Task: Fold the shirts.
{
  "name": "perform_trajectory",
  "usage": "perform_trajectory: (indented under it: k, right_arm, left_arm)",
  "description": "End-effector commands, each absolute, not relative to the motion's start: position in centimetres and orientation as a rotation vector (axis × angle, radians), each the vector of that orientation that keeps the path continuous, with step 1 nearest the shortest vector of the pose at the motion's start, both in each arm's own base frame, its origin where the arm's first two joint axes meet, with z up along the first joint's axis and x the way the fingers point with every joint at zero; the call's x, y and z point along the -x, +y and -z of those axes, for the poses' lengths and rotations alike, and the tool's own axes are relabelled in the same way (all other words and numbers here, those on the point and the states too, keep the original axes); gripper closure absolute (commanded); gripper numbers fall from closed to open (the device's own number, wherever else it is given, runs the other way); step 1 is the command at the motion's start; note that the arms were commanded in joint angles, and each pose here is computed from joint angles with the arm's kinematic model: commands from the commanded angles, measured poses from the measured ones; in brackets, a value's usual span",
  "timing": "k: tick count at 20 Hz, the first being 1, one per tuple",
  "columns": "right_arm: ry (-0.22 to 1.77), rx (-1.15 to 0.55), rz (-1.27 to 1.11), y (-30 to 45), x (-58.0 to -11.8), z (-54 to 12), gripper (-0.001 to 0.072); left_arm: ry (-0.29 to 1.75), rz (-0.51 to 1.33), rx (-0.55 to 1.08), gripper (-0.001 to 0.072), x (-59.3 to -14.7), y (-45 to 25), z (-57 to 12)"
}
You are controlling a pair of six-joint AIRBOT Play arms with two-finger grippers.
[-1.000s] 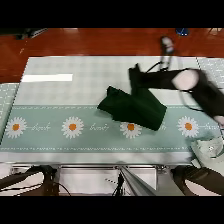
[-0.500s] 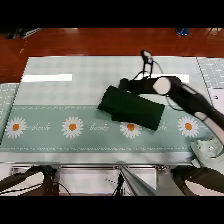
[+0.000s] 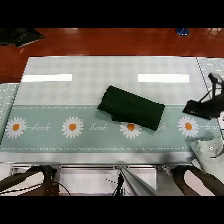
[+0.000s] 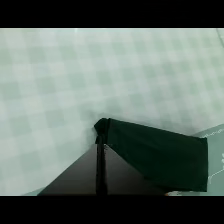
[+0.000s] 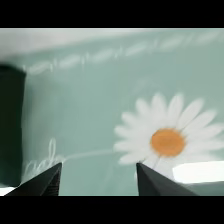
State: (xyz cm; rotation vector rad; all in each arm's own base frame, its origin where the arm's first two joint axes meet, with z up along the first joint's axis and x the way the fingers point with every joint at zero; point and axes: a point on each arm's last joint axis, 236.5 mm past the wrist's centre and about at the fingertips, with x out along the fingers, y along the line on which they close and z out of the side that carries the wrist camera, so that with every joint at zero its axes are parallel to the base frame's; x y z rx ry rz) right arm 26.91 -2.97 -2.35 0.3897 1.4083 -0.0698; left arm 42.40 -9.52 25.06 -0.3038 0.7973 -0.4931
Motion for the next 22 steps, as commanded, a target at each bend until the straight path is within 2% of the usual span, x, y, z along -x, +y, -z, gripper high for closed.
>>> perform_trajectory:
  k: [1,4,11,12,13,14,18,20,22]
  right_arm:
    - [1.306,-0.846,-0.134,3.4,-26.2,4.3,0.0132]
    - [1.205,-0.987,-0.107,6.4,-27.7,6.4,0.0132]
    - [1.15,-0.964,-0.032,10.8,-30.7,10.0,0.0134]
    - [1.155,-0.968,-0.024,11.2,-30.8,10.5,0.0246]
    - [1.151,-0.976,-0.025,11.5,-31.0,10.4,0.051]
    - [1.141,-0.977,-0.043,11.7,-31.4,9.7,0.0684]
    - [0.94,-0.836,-0.231,10.4,-34.8,-0.4,0.0687]
    - [0.827,-0.797,-0.225,7.5,-35.3,-7.1,0.0688]
    - [0.775,-0.719,-0.135,3.2,-33.8,-12.2,0.0688]
  left_arm:
    - [0.857,0.446,0.249,0.0684,-41.8,-8.2,-23.5]
    - [0.867,0.447,0.246,0.0684,-41.6,-8.2,-23.4]
    - [0.873,0.455,0.244,0.0684,-41.5,-8.5,-23.3]
    - [0.876,0.461,0.24,0.0684,-41.4,-8.7,-23.3]
    - [0.876,0.463,0.24,0.0684,-41.3,-8.8,-23.3]
    - [0.877,0.465,0.238,0.0684,-41.3,-8.9,-23.3]
    - [0.879,0.465,0.239,0.0683,-41.4,-8.9,-23.2]
    - [0.887,0.464,0.241,0.0683,-41.6,-8.9,-22.8]
    - [0.907,0.464,0.246,0.0683,-42.1,-8.8,-21.9]
